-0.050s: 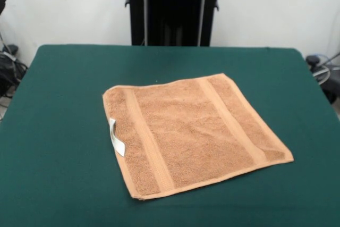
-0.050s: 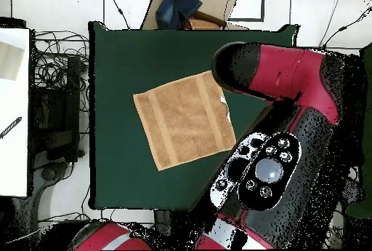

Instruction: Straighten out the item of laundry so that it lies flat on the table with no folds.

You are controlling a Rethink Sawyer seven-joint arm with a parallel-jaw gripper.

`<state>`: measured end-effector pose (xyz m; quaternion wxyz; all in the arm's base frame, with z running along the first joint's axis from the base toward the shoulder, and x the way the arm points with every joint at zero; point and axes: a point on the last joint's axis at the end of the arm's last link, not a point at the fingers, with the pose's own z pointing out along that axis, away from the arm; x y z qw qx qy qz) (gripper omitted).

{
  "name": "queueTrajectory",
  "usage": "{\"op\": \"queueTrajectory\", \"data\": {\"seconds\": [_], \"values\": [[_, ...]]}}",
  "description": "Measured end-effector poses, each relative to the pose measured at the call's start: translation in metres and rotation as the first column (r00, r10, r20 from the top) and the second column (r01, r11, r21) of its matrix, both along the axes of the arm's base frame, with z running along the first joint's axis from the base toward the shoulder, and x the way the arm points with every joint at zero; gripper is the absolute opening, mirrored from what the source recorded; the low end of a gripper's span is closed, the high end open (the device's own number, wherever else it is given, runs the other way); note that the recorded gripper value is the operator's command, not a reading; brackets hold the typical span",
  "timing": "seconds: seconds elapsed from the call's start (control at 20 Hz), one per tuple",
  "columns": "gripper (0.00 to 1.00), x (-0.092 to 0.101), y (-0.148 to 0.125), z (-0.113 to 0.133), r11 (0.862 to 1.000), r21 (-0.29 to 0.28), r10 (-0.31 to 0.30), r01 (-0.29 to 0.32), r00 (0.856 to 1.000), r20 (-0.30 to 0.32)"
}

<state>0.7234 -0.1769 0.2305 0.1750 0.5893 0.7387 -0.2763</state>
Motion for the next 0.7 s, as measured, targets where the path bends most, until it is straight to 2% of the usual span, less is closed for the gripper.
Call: {"op": "queueTrajectory", "data": {"seconds": [0.4,0.7], "values": [[1.00,0.002,0.008,-0.007,1.000,0.010,0.014,-0.014,1.000,-0.006],[1.00,0.007,0.030,-0.007,0.999,0.010,0.044,-0.044,0.999,-0.006]]}}
